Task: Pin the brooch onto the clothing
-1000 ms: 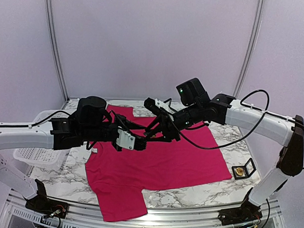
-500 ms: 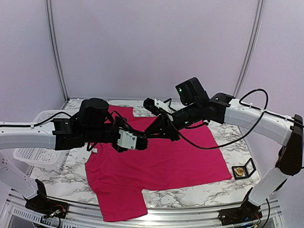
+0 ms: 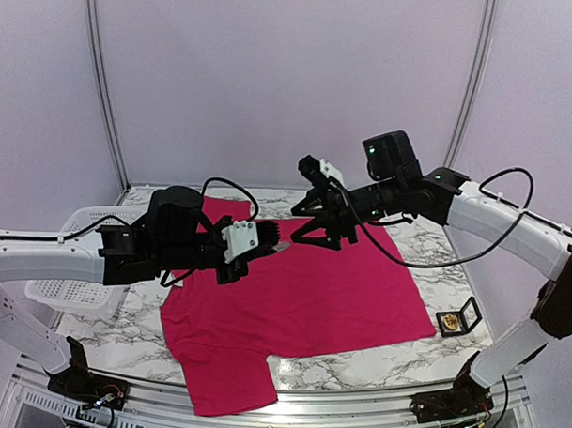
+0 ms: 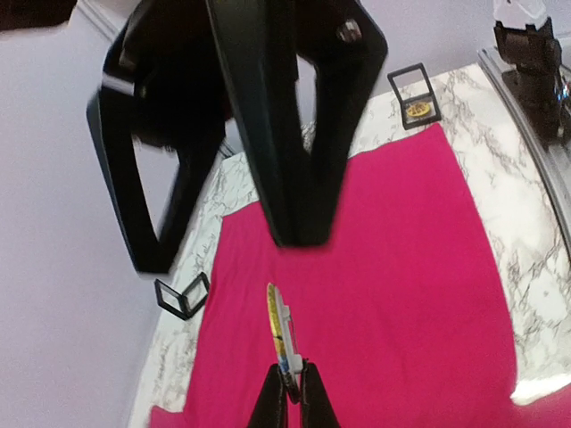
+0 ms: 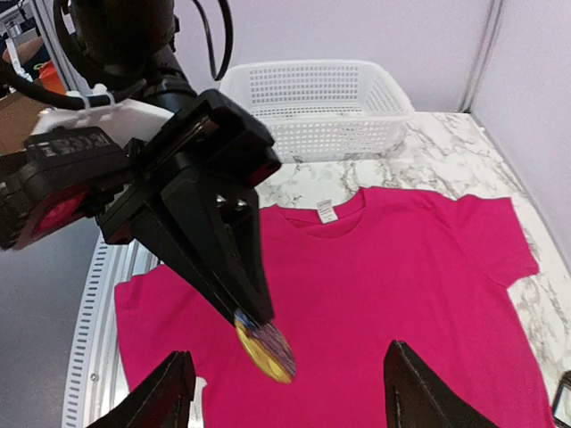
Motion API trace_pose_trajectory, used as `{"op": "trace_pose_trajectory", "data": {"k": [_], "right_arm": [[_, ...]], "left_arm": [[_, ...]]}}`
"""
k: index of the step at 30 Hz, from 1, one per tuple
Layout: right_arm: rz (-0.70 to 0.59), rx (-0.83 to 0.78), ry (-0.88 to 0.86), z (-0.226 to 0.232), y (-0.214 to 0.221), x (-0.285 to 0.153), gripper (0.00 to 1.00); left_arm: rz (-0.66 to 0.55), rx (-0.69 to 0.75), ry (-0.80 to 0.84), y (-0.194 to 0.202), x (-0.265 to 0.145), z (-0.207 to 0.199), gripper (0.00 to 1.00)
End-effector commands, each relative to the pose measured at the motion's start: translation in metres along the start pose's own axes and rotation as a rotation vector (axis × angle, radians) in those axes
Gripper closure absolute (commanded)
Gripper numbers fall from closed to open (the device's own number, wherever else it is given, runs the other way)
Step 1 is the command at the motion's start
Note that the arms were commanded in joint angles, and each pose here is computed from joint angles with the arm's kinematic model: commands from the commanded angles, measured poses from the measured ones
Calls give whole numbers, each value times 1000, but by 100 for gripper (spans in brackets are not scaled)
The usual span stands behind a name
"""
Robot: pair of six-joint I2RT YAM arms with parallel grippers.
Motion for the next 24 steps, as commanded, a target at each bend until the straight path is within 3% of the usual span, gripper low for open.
{"op": "trace_pose_trajectory", "data": {"k": [1, 9, 13, 21, 24], "right_arm": [[-136, -25, 33, -2, -19, -38, 32], [-270, -28, -66, 14, -22, -41, 44], [-331, -94, -94, 32, -24, -48, 53], [-331, -89, -121, 41, -17, -39, 58], [-345, -105, -144, 44, -23, -34, 66]], "left_arm": [[-51, -227, -27, -8, -12, 4, 100], [-313, -463, 24, -48, -32, 14, 100], [-348, -486, 42, -55, -35, 16, 100], [-423, -486, 63, -69, -40, 21, 100], [-428, -485, 69, -70, -38, 21, 100]]}}
Point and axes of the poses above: each gripper's point midway between its finger pads, its own x axis out along the fingers, its own z axis along the line the jaws close on, y = z × x, the point moved 5 cm from there along -x, back along the fingers, and after that the axes turned 7 degrees about x, right-handed, at the moved point
